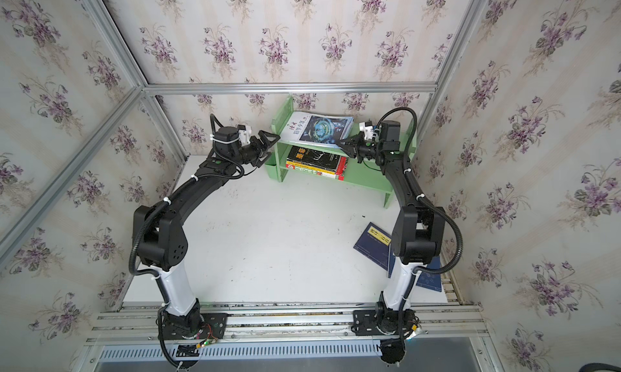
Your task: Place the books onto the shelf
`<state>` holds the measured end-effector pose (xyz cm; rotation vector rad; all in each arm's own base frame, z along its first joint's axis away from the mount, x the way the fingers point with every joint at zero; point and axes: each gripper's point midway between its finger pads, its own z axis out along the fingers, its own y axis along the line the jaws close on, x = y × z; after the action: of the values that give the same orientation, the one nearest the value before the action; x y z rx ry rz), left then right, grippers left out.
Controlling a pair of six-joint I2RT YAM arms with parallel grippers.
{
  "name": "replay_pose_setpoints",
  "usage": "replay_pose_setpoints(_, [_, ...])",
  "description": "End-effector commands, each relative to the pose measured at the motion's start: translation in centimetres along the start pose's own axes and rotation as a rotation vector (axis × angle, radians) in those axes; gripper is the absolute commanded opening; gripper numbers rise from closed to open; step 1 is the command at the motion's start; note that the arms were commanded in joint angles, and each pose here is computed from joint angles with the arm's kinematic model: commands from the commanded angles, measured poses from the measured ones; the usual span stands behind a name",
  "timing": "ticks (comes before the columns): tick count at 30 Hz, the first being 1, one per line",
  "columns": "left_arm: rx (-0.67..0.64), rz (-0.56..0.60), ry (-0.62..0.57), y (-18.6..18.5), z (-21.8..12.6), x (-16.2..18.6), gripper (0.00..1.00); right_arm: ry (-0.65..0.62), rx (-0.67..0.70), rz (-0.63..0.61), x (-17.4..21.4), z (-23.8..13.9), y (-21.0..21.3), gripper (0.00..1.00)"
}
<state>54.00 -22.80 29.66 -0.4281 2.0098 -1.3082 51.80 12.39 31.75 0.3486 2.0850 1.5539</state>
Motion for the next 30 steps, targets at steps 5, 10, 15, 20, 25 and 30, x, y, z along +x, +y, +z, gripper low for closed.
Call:
replay_pose_setpoints(5, [-0.015,-0.001,-0.045,0.0,0.8,-1.2,0.99,-0.022,-0.026,-0.022,-1.0,0.4,0.0,0.0])
replay_pose_setpoints(10, [-0.034,-0.003,-0.061,0.6,1.7,-1.8,0.99,0.009,-0.04,-0.024,-0.6,0.6,-0.2,0.0])
replay_pose_setpoints(15, [-0.067,-0.013,-0.081,1.4,2.6,-2.2,0.99,0.025,-0.036,-0.02,-0.3,0.8,-0.7,0.0])
replay_pose_setpoints(20, [-0.08,-0.025,-0.089,1.8,2.9,-2.2,0.99,0.044,-0.047,-0.024,0.1,0.8,-0.6,0.0])
replay_pose_setpoints(25, [-0.085,-0.035,-0.085,2.1,3.2,-2.3,0.99,0.034,-0.033,-0.019,0.3,0.6,-1.1,0.0])
replay_pose_setpoints(30, [-0.125,-0.061,-0.084,3.3,3.8,-2.0,0.99,0.014,-0.019,-0.005,0.0,0.8,-1.8,0.0])
